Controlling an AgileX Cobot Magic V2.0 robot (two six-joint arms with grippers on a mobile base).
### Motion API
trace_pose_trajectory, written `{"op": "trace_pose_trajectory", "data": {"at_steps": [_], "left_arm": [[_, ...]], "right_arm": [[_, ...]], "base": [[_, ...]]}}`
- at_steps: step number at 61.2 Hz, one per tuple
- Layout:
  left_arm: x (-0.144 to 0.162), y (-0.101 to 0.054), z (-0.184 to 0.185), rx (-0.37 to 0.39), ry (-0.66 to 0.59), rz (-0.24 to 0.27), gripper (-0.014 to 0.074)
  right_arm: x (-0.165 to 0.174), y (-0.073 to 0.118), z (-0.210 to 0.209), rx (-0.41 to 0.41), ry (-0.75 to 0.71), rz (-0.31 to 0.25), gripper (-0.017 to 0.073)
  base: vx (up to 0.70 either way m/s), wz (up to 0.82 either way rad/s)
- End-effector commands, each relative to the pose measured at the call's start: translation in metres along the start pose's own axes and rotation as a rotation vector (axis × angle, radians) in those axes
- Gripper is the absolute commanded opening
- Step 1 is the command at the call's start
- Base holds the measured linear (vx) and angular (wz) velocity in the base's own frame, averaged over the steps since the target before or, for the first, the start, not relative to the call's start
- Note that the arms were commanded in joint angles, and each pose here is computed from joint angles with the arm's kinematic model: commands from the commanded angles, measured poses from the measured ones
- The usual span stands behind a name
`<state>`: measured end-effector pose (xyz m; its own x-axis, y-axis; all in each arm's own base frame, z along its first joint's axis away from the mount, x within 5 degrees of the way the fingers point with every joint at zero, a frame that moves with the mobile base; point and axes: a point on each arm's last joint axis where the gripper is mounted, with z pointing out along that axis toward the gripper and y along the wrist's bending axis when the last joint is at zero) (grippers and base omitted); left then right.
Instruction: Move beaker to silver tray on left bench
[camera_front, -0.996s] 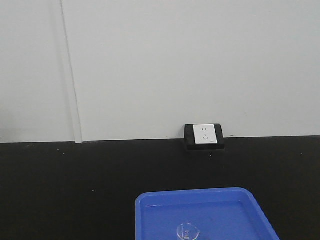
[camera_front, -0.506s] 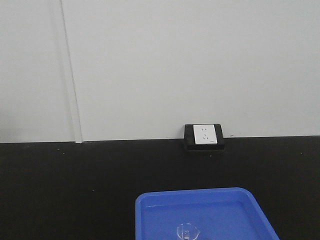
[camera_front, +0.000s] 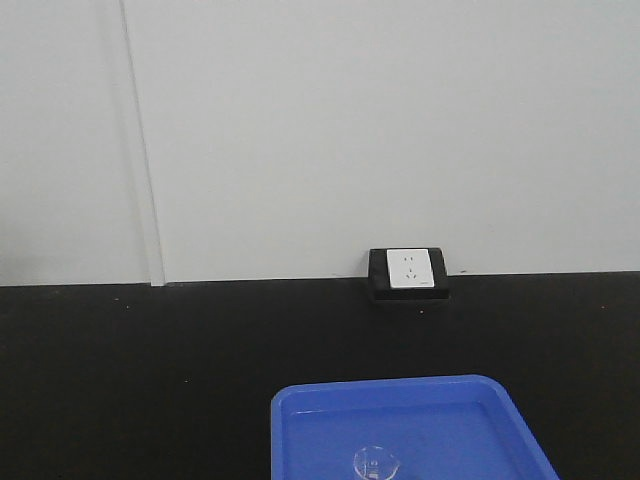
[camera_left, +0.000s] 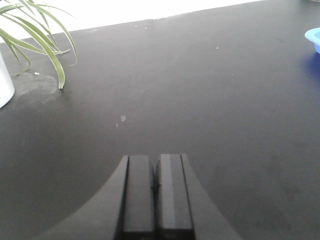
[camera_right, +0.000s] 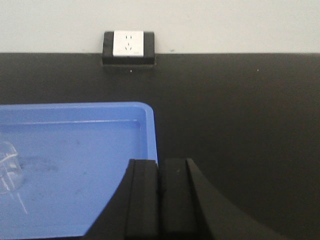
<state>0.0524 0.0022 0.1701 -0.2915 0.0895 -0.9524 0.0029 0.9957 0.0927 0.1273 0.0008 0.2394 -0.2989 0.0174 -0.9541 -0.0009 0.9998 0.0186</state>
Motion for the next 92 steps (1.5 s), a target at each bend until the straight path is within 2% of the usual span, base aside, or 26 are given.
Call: {"op": "trace_pose_trajectory", "data": {"at_steps": [1, 25, 33, 36, 43, 45, 53, 58, 62, 73, 83, 87, 92], "left_arm": [[0.000, -0.001, 0.002, 0.001, -0.062, 0.003, 0.0001], [0.000, -0.001, 0.002, 0.001, -0.062, 0.003, 0.0001], [0.000, -0.001, 0.002, 0.001, -0.062, 0.003, 0.0001], [0.000, -0.001, 0.002, 0.001, -0.062, 0.003, 0.0001], [0.000, -0.001, 0.002, 0.001, -0.062, 0.003, 0.0001], [0.000, -0.001, 0.002, 0.001, -0.062, 0.003, 0.0001], [0.000, -0.001, 0.002, 0.001, -0.062, 0.003, 0.0001], [0.000, -0.001, 0.002, 0.001, -0.062, 0.003, 0.0001], [0.000, -0.001, 0.002, 0.001, -0.062, 0.003, 0.0001], [0.000, -0.001, 0.002, 0.001, -0.062, 0.003, 0.0001], [0.000, -0.001, 0.002, 0.001, -0.062, 0.003, 0.0001], [0.000, -0.001, 0.002, 0.001, -0.062, 0.003, 0.0001], [0.000, -0.001, 0.002, 0.001, -0.062, 0.003, 0.0001]], "right_arm": [[-0.018, 0.001, 0.004, -0.009, -0.103, -0.006, 0.0118], [-0.018, 0.003, 0.029, -0.033, -0.128, -0.003, 0.0478], [-0.014, 0.005, 0.042, -0.048, -0.108, -0.008, 0.0525], [-0.011, 0.006, 0.049, -0.063, -0.098, -0.042, 0.0527], [-0.006, 0.014, 0.064, -0.150, -0.119, -0.151, 0.0527], [-0.006, 0.019, 0.068, -0.198, -0.144, -0.189, 0.0527], [0.006, 0.039, 0.081, -0.430, -0.177, -0.265, 0.0527], [0.017, 0.050, 0.089, -0.574, -0.177, -0.280, 0.0532], [0.024, 0.054, 0.098, -0.634, -0.160, -0.277, 0.0547], [0.034, 0.062, 0.134, -0.680, -0.098, -0.256, 0.0616], [0.039, 0.092, 0.160, -0.771, -0.059, -0.302, 0.0629], [0.043, 0.102, 0.172, -0.770, -0.027, -0.316, 0.0629], [0.048, 0.110, 0.187, -0.744, 0.007, -0.300, 0.0627]], "base": [[0.00, 0.00], [0.00, 0.00], [0.00, 0.00], [0.00, 0.00], [0.00, 0.00], [0.00, 0.00], [0.00, 0.00], [0.00, 0.00], [0.00, 0.00], [0.00, 0.00], [0.00, 0.00], [0.00, 0.00], [0.00, 0.00]]}}
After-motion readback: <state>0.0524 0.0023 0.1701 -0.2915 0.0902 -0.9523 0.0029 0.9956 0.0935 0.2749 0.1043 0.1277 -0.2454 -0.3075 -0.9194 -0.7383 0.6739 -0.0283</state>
